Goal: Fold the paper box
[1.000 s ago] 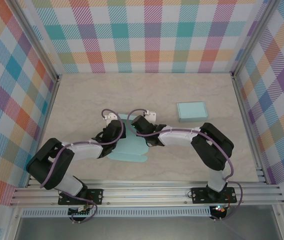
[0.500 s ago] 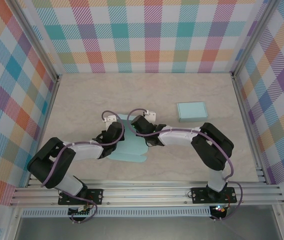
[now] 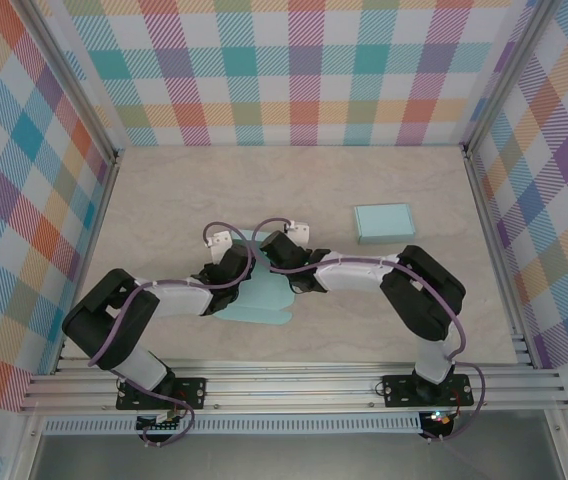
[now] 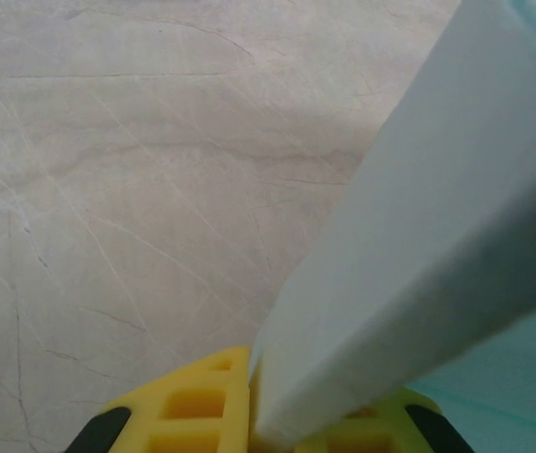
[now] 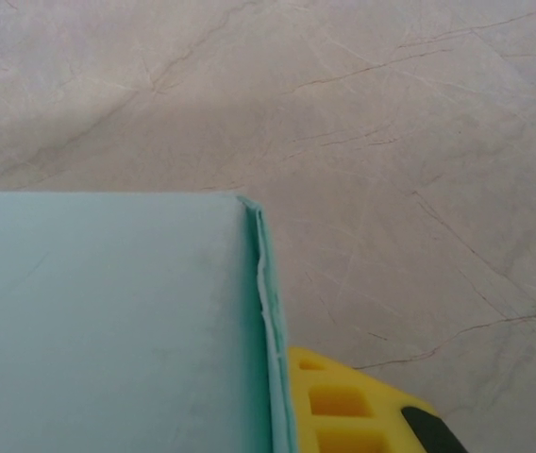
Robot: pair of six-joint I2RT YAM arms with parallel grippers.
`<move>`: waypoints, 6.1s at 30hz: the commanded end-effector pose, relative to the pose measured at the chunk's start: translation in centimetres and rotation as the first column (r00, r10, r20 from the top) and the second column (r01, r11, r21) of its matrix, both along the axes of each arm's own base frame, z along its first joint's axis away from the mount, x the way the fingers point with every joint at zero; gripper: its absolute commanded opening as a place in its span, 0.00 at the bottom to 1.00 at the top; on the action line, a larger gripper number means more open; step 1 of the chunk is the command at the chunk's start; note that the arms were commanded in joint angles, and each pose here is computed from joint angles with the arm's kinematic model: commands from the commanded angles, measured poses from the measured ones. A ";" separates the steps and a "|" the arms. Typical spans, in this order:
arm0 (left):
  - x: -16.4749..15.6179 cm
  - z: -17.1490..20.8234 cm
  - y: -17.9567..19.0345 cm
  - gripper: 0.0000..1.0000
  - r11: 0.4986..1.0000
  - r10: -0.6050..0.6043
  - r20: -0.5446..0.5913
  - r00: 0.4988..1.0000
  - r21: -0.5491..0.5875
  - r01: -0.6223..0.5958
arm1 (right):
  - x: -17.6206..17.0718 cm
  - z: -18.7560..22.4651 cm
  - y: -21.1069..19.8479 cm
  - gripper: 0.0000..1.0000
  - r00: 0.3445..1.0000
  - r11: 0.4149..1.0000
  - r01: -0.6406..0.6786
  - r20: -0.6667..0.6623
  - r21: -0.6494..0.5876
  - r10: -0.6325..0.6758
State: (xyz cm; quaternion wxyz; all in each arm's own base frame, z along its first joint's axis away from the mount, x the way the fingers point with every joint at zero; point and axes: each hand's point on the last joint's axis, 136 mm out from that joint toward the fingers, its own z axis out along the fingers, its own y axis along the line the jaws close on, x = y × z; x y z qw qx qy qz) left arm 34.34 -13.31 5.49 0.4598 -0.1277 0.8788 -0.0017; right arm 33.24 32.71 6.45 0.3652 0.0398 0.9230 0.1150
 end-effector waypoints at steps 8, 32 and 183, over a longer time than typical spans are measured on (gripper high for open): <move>0.3 3.7 -2.6 0.54 0.968 -0.105 0.062 0.993 -0.223 0.116 | -1.9 -3.0 -3.2 0.00 0.992 0.991 0.051 -0.104 -0.126 -0.064; -5.4 13.9 0.8 1.00 0.926 -0.201 0.163 0.966 -0.289 0.242 | -6.4 0.4 -6.9 0.00 0.828 0.934 -0.335 -0.512 -0.123 0.230; -10.4 0.6 -19.3 0.51 0.654 -0.641 -0.106 0.760 -0.594 0.468 | -4.1 10.0 -19.0 0.47 0.998 0.997 0.052 -0.026 -0.053 -0.053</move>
